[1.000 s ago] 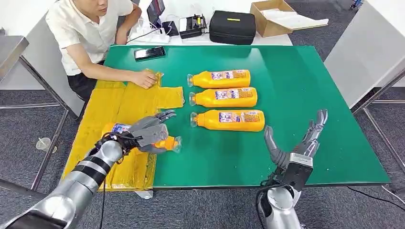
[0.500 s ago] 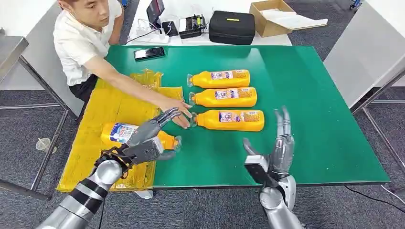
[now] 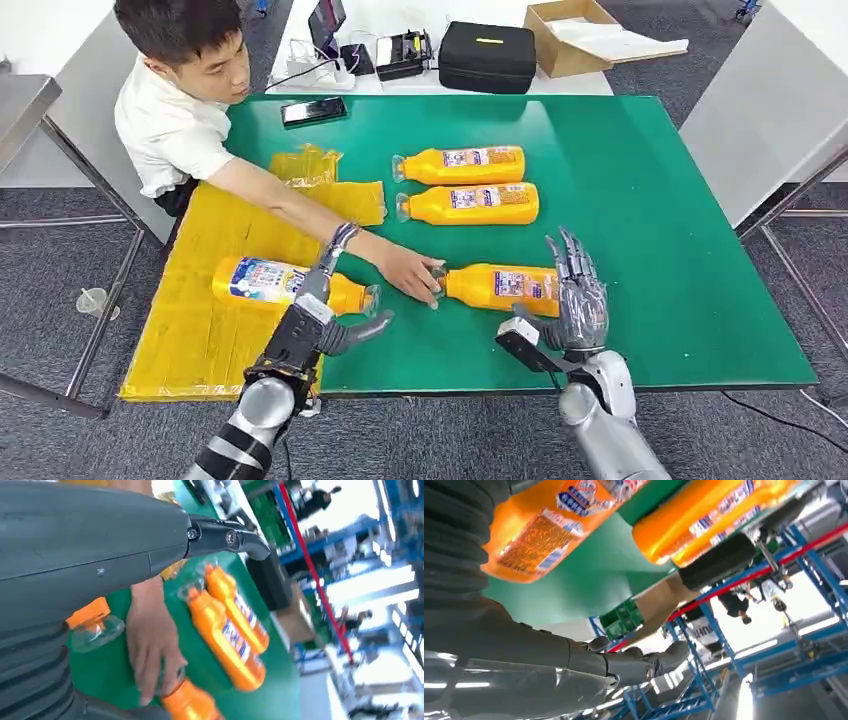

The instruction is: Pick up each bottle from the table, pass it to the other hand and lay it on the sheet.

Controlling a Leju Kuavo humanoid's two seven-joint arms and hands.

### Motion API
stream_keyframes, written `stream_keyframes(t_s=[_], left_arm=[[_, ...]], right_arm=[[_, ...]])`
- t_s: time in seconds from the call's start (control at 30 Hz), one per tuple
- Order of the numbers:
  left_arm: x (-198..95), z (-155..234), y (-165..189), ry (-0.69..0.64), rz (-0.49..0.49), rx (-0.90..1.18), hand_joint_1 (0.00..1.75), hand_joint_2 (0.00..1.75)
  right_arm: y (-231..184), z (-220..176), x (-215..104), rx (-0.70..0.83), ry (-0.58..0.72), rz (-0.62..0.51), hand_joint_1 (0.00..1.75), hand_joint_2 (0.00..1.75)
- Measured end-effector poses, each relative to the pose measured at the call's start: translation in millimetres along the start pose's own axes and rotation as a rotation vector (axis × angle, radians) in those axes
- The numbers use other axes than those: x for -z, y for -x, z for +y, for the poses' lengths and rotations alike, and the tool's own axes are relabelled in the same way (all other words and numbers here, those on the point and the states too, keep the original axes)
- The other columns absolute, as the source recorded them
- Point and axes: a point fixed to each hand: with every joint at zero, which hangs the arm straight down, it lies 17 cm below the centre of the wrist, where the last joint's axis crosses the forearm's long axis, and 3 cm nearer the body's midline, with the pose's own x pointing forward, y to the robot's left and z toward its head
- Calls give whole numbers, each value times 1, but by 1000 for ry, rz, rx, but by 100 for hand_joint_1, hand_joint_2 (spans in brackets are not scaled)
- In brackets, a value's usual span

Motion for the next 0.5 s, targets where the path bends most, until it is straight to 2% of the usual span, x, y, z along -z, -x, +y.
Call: stream_keyframes(t_s=[0.37,0.5], left_arm=[[1,3,-4,-58,-4,-50,0,175],[0,3,-3,-70,6,-72,0,175]], right_arm=[[12,15,0,-24,-76,8,0,175],[19,29,-3,-9,-155,35,0,175]])
